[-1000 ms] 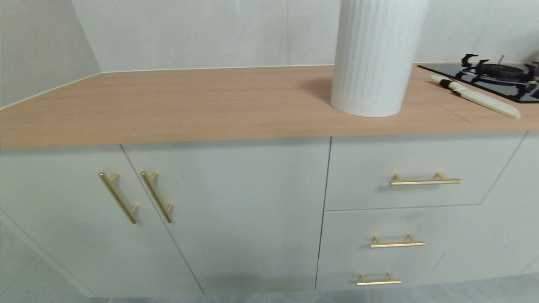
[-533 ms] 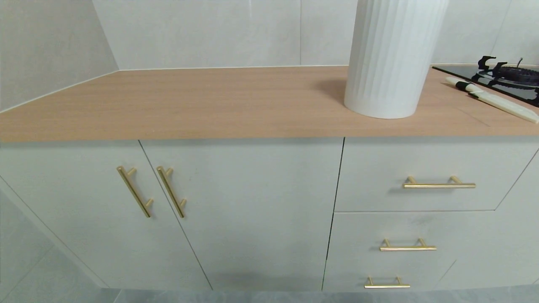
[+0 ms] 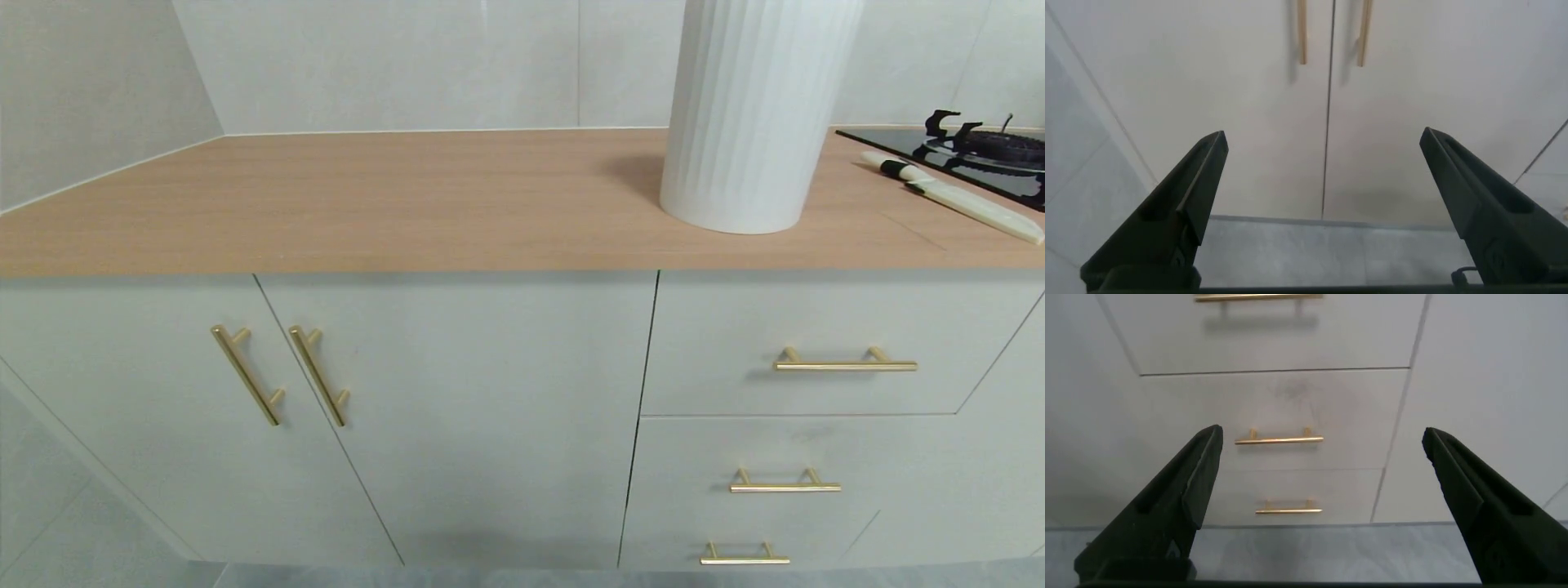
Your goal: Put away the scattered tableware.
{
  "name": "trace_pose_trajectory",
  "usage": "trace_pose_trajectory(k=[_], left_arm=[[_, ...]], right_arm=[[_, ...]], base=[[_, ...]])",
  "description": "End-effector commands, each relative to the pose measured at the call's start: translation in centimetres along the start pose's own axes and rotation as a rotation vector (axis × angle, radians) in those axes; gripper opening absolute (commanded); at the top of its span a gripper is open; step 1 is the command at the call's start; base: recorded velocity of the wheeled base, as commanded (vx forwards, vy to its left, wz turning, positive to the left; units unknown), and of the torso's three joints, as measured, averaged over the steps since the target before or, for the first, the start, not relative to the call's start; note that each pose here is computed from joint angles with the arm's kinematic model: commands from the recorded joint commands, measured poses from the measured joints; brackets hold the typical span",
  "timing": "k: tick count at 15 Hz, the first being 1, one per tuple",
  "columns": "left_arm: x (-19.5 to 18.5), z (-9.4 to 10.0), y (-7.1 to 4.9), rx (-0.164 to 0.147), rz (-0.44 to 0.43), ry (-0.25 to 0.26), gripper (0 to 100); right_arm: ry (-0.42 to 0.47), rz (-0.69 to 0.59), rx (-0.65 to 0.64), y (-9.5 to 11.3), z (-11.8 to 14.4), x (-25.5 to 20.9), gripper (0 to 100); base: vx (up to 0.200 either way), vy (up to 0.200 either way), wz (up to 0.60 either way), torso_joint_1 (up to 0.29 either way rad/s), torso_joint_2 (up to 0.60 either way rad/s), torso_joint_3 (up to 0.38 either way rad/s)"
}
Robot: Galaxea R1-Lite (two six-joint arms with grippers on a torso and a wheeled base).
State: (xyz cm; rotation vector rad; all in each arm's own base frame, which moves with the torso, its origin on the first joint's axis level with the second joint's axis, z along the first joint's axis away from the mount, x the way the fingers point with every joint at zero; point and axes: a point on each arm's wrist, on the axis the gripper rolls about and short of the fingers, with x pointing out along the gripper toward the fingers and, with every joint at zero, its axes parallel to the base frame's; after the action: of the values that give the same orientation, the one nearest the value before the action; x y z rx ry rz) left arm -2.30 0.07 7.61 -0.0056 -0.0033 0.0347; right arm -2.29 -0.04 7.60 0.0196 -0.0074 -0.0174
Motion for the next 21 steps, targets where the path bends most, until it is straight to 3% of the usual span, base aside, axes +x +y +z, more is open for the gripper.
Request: trace_pose_trajectory(k=[1, 6, 14, 21], left_arm=[[0.01, 0.00, 0.00, -0.001, 0.001, 0.002, 100], [0.01, 0.00, 0.00, -0.001, 0.002, 0.002, 100], [0.01, 0.00, 0.00, -0.001, 0.001, 0.002, 100], [0.01, 0.00, 0.00, -0.002, 0.001, 0.002, 100]], right_arm=[[0.001, -0.001, 0.000, 0.00, 0.01, 0.01, 100], [0.001, 0.001, 0.000, 0.00, 0.01, 0.01, 100], [0.001, -0.001, 0.000, 0.00, 0.01, 0.01, 100], [0.001, -0.001, 0.000, 0.00, 0.01, 0.01, 100]], base=[[0.000, -0.200, 0.00, 0.002, 0.00, 0.002], [0.000, -0.200, 0.00, 0.004, 0.00, 0.000], [0.000, 0.000, 0.00, 0.000, 0.00, 0.000], [0.171, 0.000, 0.00, 0.003, 0.00, 0.003]])
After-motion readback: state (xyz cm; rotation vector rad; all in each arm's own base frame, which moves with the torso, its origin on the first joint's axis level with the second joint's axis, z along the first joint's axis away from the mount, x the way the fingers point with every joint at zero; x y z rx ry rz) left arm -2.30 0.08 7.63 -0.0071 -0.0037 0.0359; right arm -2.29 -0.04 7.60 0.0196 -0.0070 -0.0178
